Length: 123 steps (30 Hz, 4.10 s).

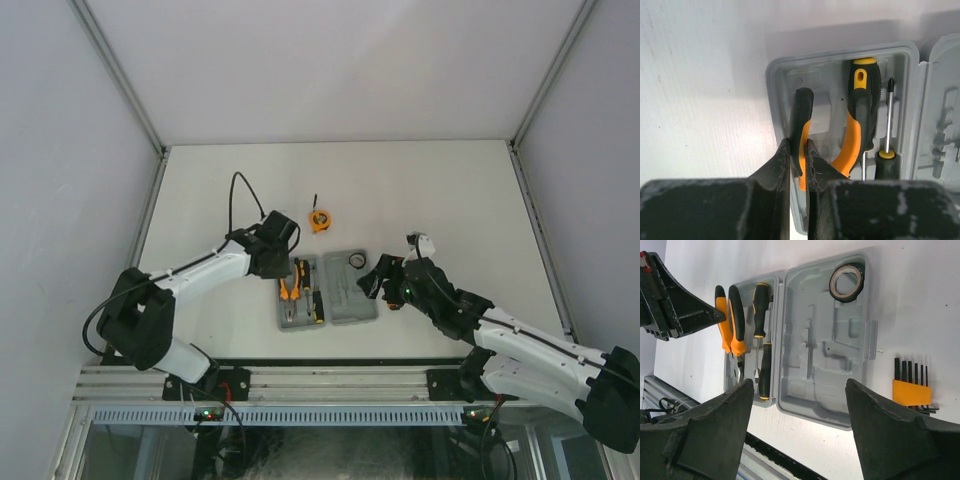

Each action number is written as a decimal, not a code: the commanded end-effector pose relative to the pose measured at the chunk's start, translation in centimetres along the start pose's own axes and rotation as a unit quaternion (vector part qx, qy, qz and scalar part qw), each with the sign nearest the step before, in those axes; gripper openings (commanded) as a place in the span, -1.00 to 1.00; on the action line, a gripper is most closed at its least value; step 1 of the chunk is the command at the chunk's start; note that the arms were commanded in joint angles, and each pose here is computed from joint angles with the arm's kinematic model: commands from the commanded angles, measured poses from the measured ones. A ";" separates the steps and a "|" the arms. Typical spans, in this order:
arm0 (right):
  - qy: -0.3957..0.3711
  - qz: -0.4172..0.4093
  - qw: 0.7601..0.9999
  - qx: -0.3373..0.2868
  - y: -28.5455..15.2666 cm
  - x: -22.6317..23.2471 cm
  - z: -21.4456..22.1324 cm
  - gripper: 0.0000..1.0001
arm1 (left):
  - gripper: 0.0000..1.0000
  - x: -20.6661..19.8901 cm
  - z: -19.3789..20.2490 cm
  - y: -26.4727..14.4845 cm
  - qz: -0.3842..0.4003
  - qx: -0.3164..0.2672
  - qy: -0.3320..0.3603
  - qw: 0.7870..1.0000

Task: Sort the tools into containers
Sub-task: Place the pliers in the storage box.

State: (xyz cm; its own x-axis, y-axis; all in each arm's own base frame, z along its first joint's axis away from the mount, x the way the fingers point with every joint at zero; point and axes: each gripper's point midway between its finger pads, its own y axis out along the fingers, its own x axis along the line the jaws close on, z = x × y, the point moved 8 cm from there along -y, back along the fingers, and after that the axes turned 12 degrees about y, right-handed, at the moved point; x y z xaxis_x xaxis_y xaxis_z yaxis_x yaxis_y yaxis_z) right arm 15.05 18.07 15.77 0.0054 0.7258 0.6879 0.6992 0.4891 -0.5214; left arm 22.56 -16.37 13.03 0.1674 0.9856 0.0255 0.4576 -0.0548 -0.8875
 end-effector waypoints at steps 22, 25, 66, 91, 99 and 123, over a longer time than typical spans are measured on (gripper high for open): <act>0.010 -0.001 1.000 -0.006 -0.2 0.0 -0.5 0.46 | -0.34 0.1 -4.6 -2.6 0.030 -0.082 -0.028 0.996; 0.012 -0.001 1.000 -0.008 -0.4 0.0 -0.6 0.46 | -0.30 0.4 -4.8 -3.3 0.036 -0.095 -0.031 0.994; -0.089 0.019 0.990 0.103 11.6 12.3 3.2 0.14 | -0.21 5.6 7.1 -2.2 0.070 -0.211 -0.189 0.956; -0.195 0.088 0.965 0.151 16.4 14.8 6.1 -0.40 | -0.27 6.1 9.2 -1.5 0.066 -0.208 -0.173 0.960; -0.190 0.081 0.963 0.172 17.4 14.6 6.9 -0.53 | -0.28 6.0 9.2 -1.5 0.068 -0.205 -0.170 0.961; -0.170 0.074 0.964 0.190 19.6 13.7 6.7 -0.65 | -0.30 5.9 9.0 -1.4 0.070 -0.200 -0.161 0.964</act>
State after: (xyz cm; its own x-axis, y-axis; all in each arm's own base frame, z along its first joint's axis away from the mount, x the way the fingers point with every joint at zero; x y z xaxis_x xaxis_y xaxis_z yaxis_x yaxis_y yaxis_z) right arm 22.75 39.81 10.80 -0.1791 0.9042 0.3876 0.3701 0.4270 -0.8250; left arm 14.75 -9.03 10.23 -0.0046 0.9594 -0.2822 0.7509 -0.1830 -0.6345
